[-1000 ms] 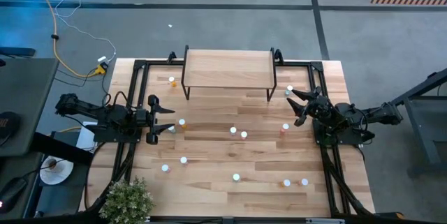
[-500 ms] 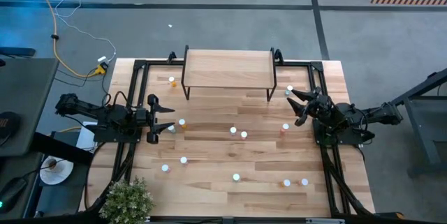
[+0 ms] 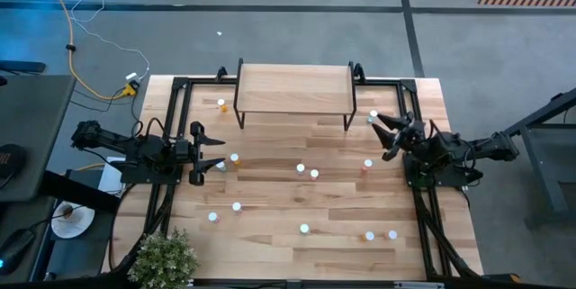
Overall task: Pick and place medicine bottles onto shelf by color
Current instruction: Put the top red pill bottle on the shelf
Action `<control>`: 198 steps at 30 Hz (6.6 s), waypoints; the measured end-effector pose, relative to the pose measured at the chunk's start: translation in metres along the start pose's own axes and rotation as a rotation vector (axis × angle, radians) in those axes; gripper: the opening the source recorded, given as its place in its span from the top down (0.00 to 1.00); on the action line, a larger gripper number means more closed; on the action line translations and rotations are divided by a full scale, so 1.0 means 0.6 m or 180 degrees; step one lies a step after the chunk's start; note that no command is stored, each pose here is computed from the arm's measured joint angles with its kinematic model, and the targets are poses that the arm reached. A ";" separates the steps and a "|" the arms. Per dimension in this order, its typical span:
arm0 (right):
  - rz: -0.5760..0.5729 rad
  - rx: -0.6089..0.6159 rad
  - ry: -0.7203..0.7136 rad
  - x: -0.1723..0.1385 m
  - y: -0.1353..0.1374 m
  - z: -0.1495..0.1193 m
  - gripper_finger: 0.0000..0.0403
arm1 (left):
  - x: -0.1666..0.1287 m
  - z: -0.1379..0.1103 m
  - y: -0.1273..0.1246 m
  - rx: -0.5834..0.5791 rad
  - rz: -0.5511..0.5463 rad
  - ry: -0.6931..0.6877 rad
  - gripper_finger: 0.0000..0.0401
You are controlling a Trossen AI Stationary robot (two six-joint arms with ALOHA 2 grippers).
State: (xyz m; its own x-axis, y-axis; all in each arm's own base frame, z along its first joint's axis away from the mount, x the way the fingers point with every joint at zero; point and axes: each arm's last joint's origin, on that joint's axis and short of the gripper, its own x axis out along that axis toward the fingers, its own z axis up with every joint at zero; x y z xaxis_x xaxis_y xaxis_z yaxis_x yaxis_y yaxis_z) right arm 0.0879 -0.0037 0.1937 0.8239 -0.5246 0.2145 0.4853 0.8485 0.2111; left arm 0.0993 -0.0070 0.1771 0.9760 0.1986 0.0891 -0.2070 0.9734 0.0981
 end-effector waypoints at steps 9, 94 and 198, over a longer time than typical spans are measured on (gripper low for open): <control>0.0061 0.0184 0.0007 0.000 0.002 0.014 0.52 | 0.000 0.000 0.000 0.0001 0.0000 0.0001 0.44; -0.2131 0.1084 0.4261 0.087 0.104 -0.062 0.52 | 0.000 0.000 0.000 0.0001 0.0000 0.0001 0.44; -0.1684 0.0065 0.4162 0.506 -0.123 0.180 0.74 | 0.000 0.000 0.000 0.0000 0.0000 0.0001 0.44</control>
State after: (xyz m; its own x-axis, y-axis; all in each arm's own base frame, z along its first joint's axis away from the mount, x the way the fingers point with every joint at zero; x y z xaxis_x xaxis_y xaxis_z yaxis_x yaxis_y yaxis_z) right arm 0.2706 -0.2330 0.3464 0.2266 -0.3241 -0.9185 0.8234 0.5674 0.0030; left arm 0.0993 -0.0070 0.1771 0.9760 0.1987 0.0890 -0.2071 0.9734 0.0981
